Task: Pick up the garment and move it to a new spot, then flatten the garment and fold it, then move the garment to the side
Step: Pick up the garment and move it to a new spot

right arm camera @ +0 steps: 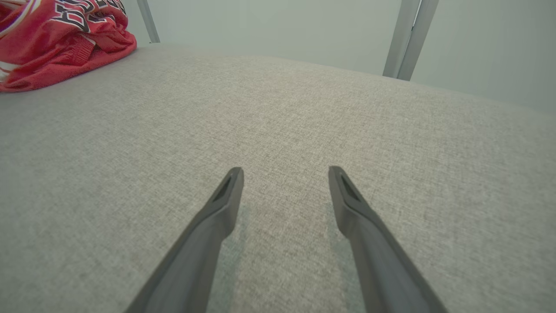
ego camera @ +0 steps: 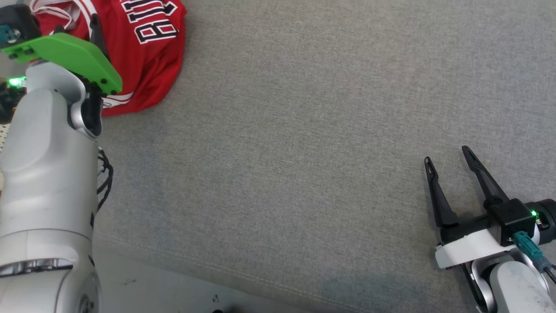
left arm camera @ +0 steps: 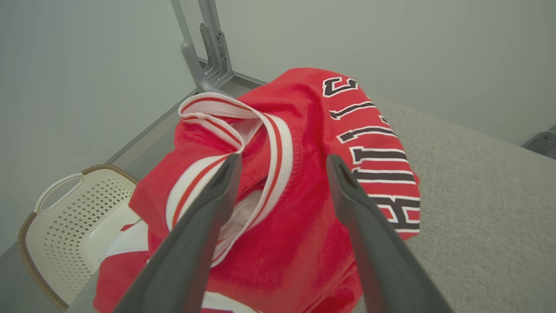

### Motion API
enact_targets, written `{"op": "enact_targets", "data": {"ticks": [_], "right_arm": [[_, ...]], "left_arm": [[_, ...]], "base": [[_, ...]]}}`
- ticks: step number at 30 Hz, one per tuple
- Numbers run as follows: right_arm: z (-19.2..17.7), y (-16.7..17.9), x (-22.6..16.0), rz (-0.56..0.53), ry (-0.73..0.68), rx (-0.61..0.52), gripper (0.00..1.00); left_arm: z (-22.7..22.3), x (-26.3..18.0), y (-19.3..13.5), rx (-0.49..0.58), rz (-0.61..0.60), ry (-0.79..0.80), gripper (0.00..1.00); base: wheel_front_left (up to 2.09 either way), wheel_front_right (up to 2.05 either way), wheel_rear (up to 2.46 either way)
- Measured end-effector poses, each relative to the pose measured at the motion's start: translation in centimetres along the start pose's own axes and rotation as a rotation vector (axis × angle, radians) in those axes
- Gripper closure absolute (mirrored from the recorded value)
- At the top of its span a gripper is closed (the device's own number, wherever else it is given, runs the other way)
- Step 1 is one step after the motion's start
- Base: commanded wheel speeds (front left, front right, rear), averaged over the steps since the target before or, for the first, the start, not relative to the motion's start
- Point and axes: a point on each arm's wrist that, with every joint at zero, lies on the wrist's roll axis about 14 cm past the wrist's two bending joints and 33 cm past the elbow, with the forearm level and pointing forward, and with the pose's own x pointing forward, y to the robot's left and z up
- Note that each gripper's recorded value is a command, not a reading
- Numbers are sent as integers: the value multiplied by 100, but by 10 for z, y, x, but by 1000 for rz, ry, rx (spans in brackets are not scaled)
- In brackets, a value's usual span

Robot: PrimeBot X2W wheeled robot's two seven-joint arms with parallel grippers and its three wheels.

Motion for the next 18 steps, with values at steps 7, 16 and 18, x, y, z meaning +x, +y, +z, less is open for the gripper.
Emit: {"op": "enact_targets", "data": {"ticks": [7, 16, 18], "right_arm": [[-10, -22, -6, -59, 21, 4, 0], [-19, -47, -15, -121, 35, -6, 0], [-22, -52, -15, -132, 39, -6, 0]], "left_arm": [[-19, 26, 0, 6, 33, 134, 0], [-49, 52, -12, 2, 50, 228, 0], [-62, 55, -14, 14, 51, 260, 0]], "base": [[0, 0, 0], [0, 0, 0], [0, 0, 0]]}}
